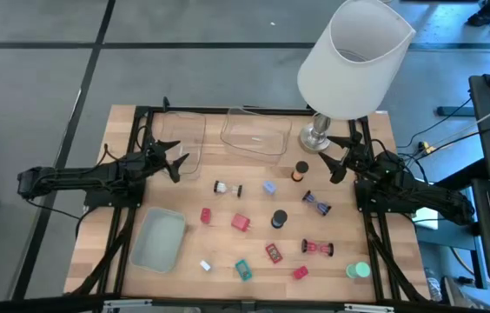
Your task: Pick & Place Office items
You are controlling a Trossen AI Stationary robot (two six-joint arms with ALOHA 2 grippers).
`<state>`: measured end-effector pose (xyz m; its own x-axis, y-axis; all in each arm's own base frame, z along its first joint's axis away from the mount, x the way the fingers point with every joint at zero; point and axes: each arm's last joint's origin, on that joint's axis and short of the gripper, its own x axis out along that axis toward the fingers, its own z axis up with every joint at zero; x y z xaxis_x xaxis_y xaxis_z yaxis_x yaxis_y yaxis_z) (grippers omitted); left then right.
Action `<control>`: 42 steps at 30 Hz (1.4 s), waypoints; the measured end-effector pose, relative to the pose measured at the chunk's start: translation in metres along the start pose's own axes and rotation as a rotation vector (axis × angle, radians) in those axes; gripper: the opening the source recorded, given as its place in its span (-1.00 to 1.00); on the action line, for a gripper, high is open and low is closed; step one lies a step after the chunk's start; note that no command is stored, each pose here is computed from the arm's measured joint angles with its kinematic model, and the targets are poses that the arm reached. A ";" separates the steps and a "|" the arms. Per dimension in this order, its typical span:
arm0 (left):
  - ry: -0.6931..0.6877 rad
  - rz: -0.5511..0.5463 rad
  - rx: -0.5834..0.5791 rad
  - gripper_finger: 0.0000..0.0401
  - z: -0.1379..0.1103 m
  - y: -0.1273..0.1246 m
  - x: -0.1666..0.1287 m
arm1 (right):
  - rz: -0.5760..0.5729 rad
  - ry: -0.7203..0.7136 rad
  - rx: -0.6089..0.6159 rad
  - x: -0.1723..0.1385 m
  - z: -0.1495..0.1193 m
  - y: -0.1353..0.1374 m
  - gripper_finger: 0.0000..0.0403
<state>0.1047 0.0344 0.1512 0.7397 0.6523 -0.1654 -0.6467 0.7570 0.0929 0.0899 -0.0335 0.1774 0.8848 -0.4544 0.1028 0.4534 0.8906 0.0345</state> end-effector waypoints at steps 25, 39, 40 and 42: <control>-0.102 0.045 -0.228 0.34 0.011 0.002 -0.001 | 0.000 -0.003 0.159 0.000 0.000 0.000 0.62; -0.208 0.035 -0.296 0.34 0.022 0.003 -0.002 | -0.077 -0.009 0.158 0.000 0.000 -0.002 0.62; -0.221 0.020 -0.301 0.34 0.023 0.003 -0.003 | -0.077 -0.009 0.158 0.000 0.000 -0.002 0.62; -0.245 -0.025 -0.309 0.34 0.026 0.002 -0.003 | -0.078 -0.009 0.158 0.000 0.000 -0.002 0.62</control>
<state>0.1061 0.0346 0.1775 0.7544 0.6517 0.0791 -0.6256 0.7501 -0.2144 0.0887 -0.0355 0.1775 0.8461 -0.5231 0.1021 0.4979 0.8442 0.1987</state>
